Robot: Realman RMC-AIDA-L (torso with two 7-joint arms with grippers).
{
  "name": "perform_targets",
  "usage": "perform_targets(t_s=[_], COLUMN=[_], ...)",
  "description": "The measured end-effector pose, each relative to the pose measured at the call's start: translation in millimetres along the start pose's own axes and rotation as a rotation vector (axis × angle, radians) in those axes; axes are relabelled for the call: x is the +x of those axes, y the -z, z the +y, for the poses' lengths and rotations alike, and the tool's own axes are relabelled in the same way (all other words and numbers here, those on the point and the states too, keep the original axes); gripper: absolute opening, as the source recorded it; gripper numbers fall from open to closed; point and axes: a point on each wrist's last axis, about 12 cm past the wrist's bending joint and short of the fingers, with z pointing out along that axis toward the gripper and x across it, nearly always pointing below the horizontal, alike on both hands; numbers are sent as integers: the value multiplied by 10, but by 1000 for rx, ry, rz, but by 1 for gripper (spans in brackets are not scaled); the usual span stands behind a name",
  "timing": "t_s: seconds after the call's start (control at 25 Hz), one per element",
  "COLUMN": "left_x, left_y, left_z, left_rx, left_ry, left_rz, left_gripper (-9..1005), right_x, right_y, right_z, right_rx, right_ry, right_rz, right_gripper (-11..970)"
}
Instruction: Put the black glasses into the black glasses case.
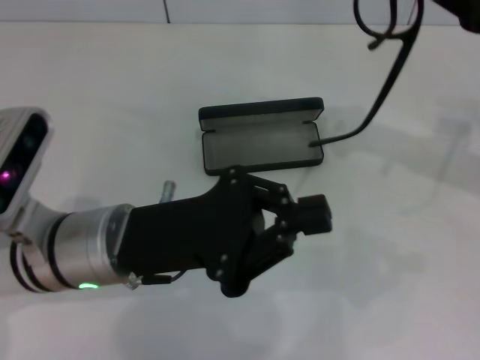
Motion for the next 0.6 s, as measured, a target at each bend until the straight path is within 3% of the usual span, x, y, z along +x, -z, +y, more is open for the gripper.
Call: perform_targets(t_s=[0.28,0.6], left_x=[24,20], left_y=[-74,-89], left_z=[100,119], left_rx=[4,-1], left_ry=[22,10], left_rz=[62,60], left_gripper=[43,44], right_x=[-21,127], right_y=[-207,-636], right_z=[39,43], right_rx=[-126,-206], right_ry=[-9,-48], right_rz=[-230,-242], right_gripper=[31,31])
